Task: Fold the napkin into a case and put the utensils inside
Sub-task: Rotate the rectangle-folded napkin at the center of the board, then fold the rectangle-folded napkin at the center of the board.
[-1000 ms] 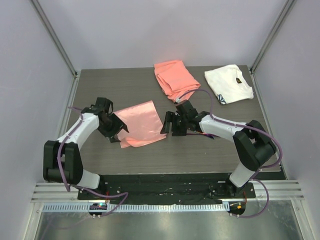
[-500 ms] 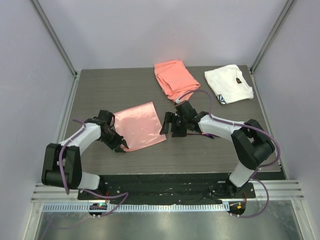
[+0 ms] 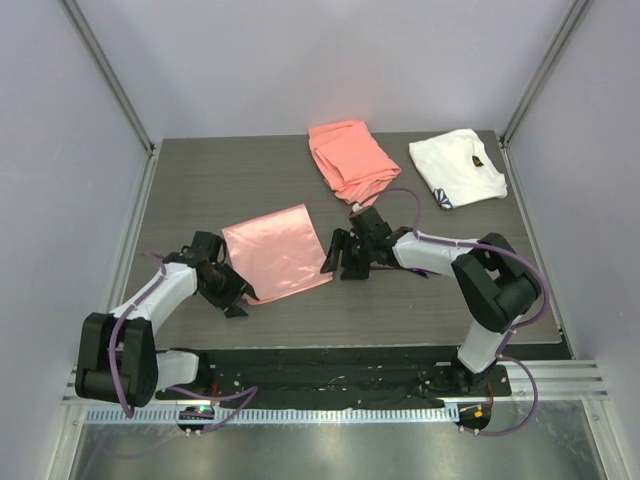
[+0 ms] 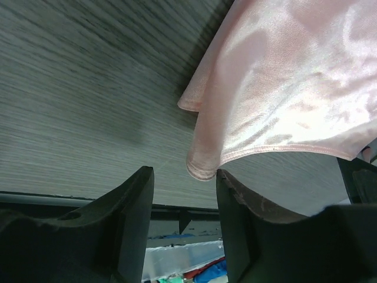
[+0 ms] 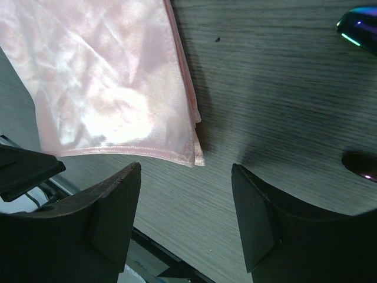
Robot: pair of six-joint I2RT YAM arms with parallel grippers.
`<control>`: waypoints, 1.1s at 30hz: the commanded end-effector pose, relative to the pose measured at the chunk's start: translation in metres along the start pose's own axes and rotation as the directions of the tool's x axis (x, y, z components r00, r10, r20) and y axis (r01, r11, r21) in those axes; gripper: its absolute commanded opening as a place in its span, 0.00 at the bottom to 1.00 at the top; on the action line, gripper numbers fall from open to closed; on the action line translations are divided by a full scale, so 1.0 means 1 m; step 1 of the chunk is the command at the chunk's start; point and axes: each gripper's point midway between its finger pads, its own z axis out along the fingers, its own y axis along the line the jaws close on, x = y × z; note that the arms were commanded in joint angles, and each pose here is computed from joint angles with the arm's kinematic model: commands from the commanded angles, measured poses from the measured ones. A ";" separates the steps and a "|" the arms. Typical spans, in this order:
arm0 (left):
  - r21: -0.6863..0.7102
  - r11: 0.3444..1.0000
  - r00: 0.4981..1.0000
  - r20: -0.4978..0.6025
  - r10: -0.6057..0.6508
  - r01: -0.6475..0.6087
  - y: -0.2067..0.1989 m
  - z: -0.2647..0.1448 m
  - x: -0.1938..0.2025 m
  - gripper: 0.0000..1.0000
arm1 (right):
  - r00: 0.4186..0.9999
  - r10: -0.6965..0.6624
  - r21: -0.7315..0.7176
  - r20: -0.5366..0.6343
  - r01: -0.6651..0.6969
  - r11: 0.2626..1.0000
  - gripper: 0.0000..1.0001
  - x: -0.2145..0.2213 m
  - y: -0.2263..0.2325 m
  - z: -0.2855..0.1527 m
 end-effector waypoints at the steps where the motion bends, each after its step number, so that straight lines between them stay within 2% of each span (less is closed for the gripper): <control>1: 0.035 0.999 0.999 0.045 0.025 -0.027 -0.010 0.000 -0.010 0.48 | 1.000 0.015 -0.030 0.003 -0.015 0.999 0.66 -0.002 0.005 0.005; 4: -0.015 1.000 0.996 0.085 0.027 -0.026 0.005 0.001 -0.014 0.48 | 1.000 0.019 -0.019 0.001 -0.019 1.000 0.65 -0.001 0.002 0.007; 14: -0.083 0.997 0.996 0.093 0.002 0.006 0.036 0.011 -0.011 0.43 | 0.997 0.073 -0.013 -0.008 -0.073 0.997 0.57 0.008 -0.009 0.020; 23: -0.080 0.997 0.991 0.131 0.013 -0.002 0.037 0.001 -0.014 0.40 | 0.997 0.066 0.001 -0.029 -0.066 0.998 0.51 0.018 -0.012 0.028; 26: -0.032 0.999 0.990 0.139 0.020 -0.016 0.028 -0.005 -0.014 0.40 | 0.997 0.071 0.007 -0.032 -0.071 0.997 0.47 0.021 -0.014 0.028; 27: -0.013 1.000 0.990 0.139 0.027 -0.025 0.024 -0.007 -0.014 0.42 | 0.997 0.070 0.007 -0.025 -0.070 0.998 0.47 0.019 -0.014 0.026; 28: 0.009 0.999 0.991 0.132 0.030 -0.032 0.019 -0.010 -0.012 0.49 | 0.997 0.072 0.013 -0.024 -0.072 0.997 0.46 0.020 -0.016 0.025; 31: 0.065 0.997 0.991 0.124 0.043 -0.052 0.007 -0.018 -0.010 0.61 | 0.998 0.068 0.023 -0.006 -0.068 0.997 0.43 0.019 -0.017 0.020; 33: 0.097 0.994 0.994 0.109 0.032 -0.042 -0.001 -0.017 -0.008 0.64 | 0.998 0.066 0.032 0.006 -0.066 0.997 0.43 0.018 -0.020 0.019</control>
